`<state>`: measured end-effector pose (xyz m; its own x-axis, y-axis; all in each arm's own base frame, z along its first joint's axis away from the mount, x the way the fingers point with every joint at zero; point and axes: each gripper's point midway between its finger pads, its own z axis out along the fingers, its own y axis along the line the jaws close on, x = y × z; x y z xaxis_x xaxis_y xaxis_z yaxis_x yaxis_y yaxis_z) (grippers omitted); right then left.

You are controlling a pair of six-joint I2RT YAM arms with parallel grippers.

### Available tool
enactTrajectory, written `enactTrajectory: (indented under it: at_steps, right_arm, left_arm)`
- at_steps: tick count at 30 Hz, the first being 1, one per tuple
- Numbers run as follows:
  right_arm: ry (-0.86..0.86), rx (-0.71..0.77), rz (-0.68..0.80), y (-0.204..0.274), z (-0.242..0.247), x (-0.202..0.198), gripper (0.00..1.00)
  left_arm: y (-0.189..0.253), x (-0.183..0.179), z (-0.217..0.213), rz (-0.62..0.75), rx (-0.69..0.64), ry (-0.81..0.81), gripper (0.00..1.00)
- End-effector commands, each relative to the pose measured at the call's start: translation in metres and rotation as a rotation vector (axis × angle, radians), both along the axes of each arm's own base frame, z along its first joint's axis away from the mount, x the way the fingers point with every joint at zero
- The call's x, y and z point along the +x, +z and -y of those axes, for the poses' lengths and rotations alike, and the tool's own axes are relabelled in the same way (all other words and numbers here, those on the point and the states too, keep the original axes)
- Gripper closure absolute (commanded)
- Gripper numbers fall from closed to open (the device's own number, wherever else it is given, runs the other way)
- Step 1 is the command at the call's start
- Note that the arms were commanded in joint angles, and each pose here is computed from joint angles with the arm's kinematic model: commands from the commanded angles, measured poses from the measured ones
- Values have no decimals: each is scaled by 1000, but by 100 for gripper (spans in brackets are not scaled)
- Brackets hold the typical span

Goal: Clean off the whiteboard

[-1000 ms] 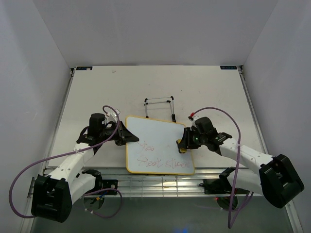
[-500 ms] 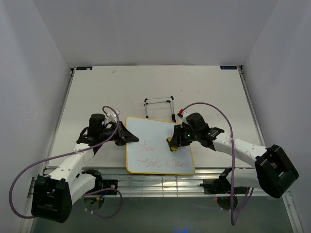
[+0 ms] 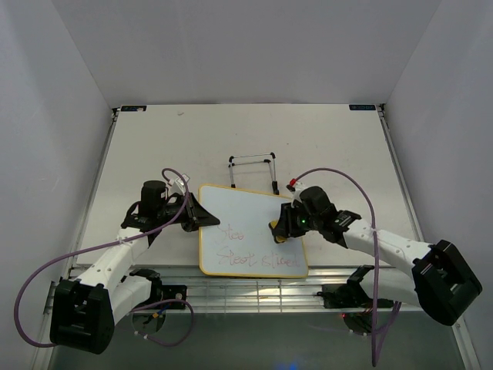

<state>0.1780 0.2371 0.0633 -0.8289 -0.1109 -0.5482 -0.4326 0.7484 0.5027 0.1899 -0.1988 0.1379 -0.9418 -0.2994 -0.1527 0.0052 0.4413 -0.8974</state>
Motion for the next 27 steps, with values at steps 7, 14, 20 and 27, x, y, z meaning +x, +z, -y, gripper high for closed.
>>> enactTrajectory:
  at_steps: [7, 14, 20, 27]
  right_arm:
    - [228, 42, 2, 25, -79, -34, 76]
    - [140, -79, 1, 3, -58, -13, 76]
    - [2, -120, -79, -25, 0, -7, 76]
    - [-43, -155, -141, -49, 41, -39, 75]
  left_arm:
    - [14, 13, 0, 148, 8, 13, 100]
    - [12, 11, 0, 144, 8, 8, 100]
    - [6, 13, -3, 140, 31, 32, 100]
    - [4, 17, -8, 139, 49, 97, 100]
